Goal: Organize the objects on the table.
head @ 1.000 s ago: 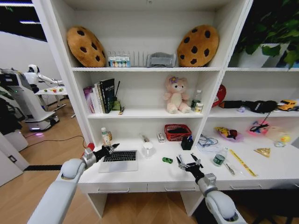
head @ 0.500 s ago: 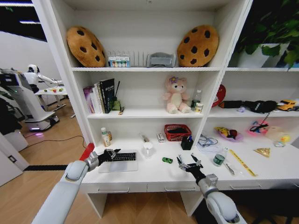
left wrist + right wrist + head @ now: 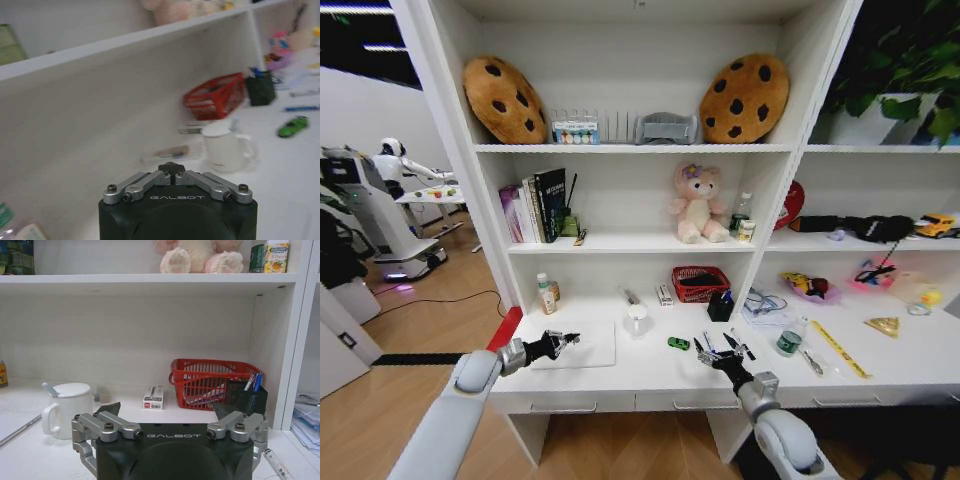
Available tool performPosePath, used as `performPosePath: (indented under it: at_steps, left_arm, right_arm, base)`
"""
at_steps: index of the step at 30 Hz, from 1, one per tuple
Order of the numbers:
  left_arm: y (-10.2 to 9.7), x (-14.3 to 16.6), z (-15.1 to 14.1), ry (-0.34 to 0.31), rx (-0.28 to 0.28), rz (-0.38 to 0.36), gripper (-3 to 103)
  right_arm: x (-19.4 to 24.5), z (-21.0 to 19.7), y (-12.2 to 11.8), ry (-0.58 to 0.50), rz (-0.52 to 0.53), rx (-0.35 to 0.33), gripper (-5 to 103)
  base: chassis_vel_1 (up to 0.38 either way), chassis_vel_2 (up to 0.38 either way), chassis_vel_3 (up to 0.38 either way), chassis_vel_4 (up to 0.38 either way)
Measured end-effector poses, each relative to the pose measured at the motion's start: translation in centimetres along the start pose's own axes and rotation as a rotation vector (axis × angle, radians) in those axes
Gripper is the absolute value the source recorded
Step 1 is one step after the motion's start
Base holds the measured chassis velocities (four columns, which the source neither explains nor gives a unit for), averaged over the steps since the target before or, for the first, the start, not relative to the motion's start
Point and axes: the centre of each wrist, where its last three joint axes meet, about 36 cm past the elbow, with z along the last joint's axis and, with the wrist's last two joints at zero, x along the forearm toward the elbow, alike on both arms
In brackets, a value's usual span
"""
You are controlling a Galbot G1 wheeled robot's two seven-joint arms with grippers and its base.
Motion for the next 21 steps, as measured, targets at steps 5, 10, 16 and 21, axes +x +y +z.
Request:
performPosePath:
  at_steps: [5,10,16,21]
  left_arm:
    - [-1.4,-1.4,-0.9,-0.046,0.175,-0.247,0]
    - [-3.3,-1.9,-1.6,-0.061,0.345,-0.553,0]
    - [-3.7,-0.6,-1.1,-0.024,0.385,-0.682,6]
    - [-4.0,1.8,-1.7,-0.022,0.461,-0.718,22]
  right_arm:
    - [0.1,-0.4,0.0,-0.012,0.004,0.001,100]
    - [0.4,-1.7,-0.1,-0.044,0.019,0.016,100]
    - [0.6,-2.8,0.1,-0.068,0.026,0.004,100]
    - [1.2,-3.4,0.6,-0.079,0.026,0.000,100]
  base:
    - [0.000,0.000,0.000,0.000]
    - [0.000,0.000,0.000,0.000]
    - [0.000,0.000,0.000,0.000]
    - [0.000,0.000,0.000,0.000]
